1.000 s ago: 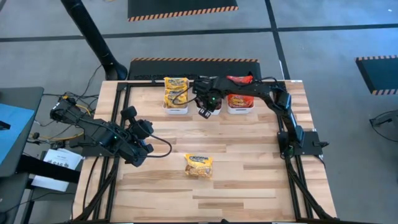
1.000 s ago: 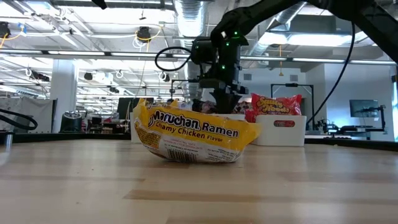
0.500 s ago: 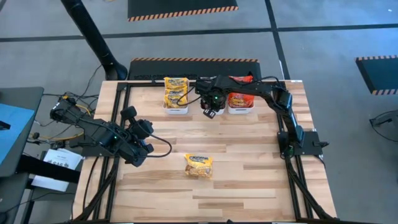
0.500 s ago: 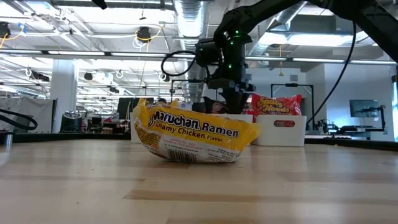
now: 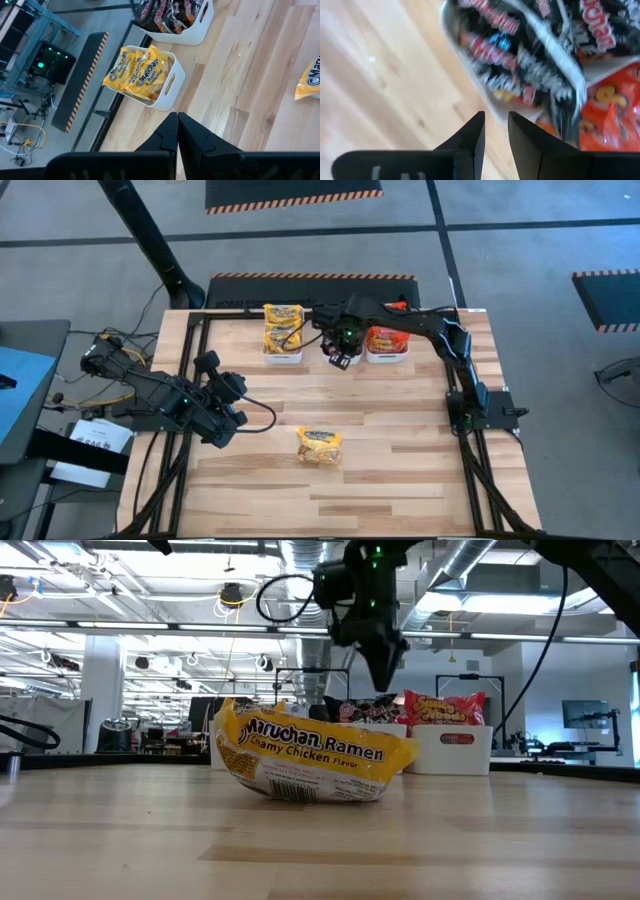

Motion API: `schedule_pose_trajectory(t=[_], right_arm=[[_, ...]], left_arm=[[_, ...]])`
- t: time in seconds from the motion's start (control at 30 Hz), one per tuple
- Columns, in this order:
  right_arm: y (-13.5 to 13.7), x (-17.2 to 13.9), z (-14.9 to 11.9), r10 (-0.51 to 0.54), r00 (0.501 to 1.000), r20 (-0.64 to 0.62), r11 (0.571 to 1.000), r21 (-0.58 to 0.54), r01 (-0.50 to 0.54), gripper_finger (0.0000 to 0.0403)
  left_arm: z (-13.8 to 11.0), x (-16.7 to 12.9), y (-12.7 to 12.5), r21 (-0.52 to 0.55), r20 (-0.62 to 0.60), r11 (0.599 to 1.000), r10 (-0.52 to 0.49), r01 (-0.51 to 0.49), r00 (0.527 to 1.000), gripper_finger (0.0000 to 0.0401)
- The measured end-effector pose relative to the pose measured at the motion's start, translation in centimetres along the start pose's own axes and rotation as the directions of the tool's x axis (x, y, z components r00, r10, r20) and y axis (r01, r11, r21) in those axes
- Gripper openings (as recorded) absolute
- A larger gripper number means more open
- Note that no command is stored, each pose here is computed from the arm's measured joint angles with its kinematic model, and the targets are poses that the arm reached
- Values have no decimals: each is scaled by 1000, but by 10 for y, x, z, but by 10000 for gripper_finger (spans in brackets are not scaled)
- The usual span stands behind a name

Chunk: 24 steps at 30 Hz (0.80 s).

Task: Sort Maruchan noodles
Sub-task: Put the yellow noodle pack into the left white bin

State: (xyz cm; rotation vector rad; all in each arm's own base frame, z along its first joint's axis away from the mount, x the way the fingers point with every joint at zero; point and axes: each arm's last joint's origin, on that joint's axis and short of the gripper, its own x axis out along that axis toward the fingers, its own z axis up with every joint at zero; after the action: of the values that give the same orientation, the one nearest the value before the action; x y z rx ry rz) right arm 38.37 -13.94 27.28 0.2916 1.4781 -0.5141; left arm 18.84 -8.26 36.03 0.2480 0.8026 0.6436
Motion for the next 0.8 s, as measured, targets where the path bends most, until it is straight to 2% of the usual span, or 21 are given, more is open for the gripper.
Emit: schedule_pose_trajectory(t=[0.17, 0.27, 0.4, 0.53, 0.8], right_arm=[[19, -18, -18, -13, 996, -91, 997, -74, 7, 111], [30, -30, -30, -9, 997, -73, 994, -111, 1, 111], [42, -53, -52, 16, 1000, 3, 990, -142, -15, 111], [47, -65, -84, 51, 994, 99, 992, -124, -38, 111], [41, -55, -152, 147, 949, 278, 988, -2, -152, 111]], left_arm=[[-1, -2, -1, 8, 16, 1000, 5, -5, 1000, 0], [-4, -8, -1, 1, 38, 1000, 2, -2, 999, 0], [-9, -15, -2, -24, 47, 999, -21, 22, 999, 0], [-12, -20, -2, -50, 50, 998, -46, 48, 998, 0], [-12, -22, -5, -83, 49, 994, -70, 74, 996, 0]])
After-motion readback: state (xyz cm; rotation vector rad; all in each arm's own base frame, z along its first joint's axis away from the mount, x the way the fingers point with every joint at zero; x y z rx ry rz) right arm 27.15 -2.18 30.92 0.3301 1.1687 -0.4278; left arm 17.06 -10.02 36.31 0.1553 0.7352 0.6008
